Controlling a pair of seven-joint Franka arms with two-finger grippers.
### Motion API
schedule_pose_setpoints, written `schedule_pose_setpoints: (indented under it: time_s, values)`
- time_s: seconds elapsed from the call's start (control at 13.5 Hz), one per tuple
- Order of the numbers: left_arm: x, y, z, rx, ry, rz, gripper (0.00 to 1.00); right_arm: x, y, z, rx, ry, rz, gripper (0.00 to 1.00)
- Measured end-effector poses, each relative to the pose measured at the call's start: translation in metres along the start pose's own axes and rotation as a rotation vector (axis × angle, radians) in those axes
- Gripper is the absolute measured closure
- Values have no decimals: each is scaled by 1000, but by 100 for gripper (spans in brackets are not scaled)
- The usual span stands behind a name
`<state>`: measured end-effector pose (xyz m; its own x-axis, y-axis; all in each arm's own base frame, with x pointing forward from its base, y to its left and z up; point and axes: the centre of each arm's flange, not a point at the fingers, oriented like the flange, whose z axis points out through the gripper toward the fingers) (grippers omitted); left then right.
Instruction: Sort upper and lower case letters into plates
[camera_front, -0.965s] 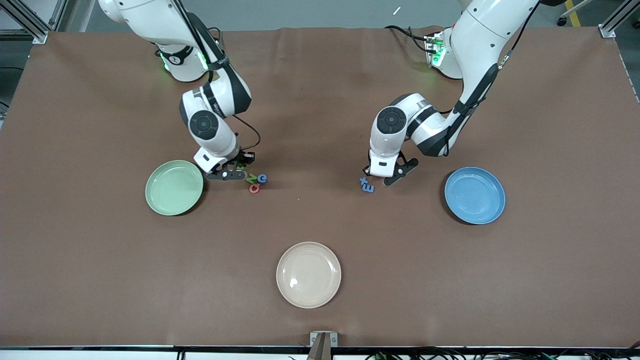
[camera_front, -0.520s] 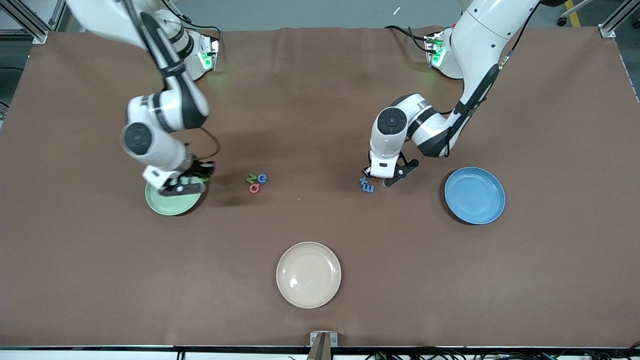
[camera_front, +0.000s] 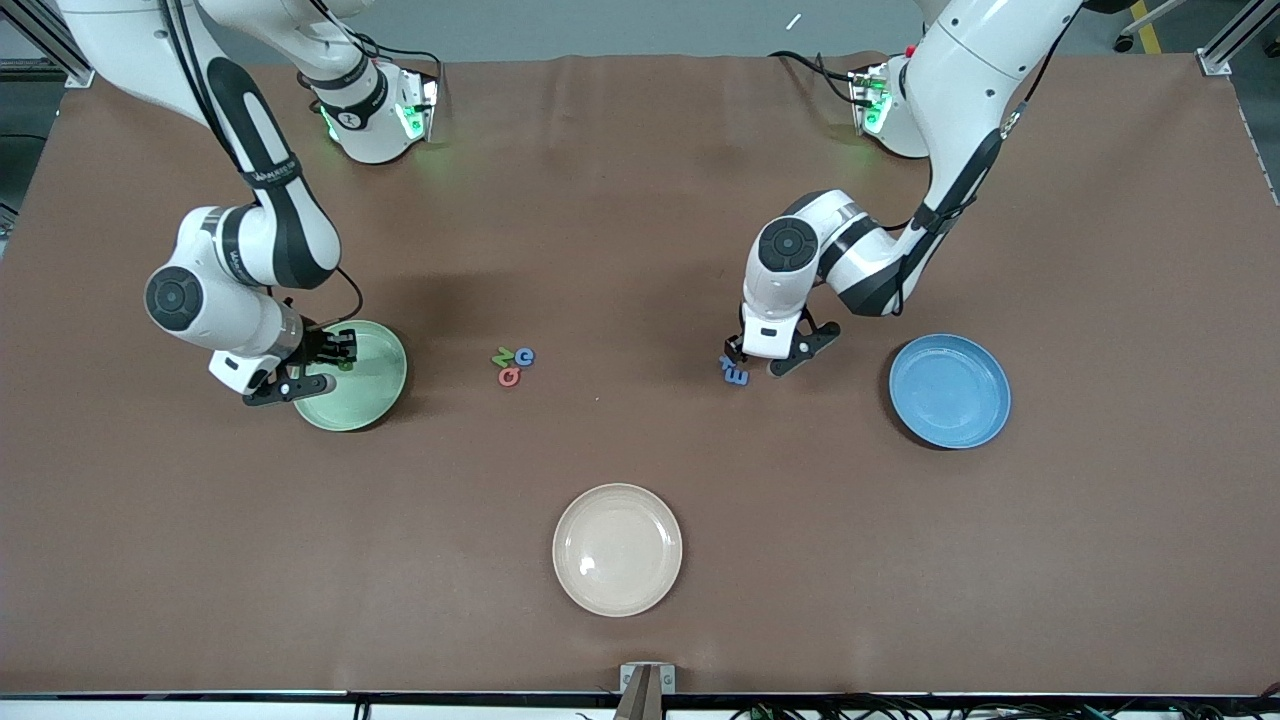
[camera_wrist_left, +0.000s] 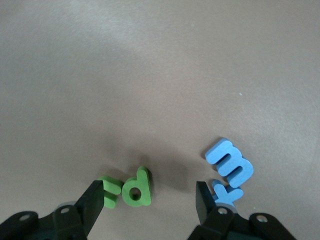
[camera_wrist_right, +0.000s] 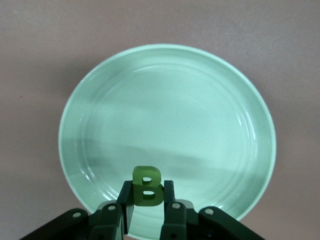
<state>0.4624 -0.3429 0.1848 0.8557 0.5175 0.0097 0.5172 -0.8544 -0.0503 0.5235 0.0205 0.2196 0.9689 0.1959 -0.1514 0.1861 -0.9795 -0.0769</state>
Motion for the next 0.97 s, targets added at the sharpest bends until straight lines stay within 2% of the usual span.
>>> schedule_pose_setpoints:
  time_s: [0.37,0.45,0.67,0.89,0.97]
  values:
    - [1,-1,1,3,-1,148,15,-2,5,37,-1,-55,8,72]
    - [2,-2,1,4,0,201,15,-2,5,38,-1,-57,9,68]
    - [5,-5,2,7,-2,432,15,0,5,33,2,-60,10,34]
    - [0,-7,5,12,-10,649,15,15,-9,3,22,-105,52,2]
    - [-1,-7,5,12,-12,706,15,22,-22,-10,22,-112,86,0]
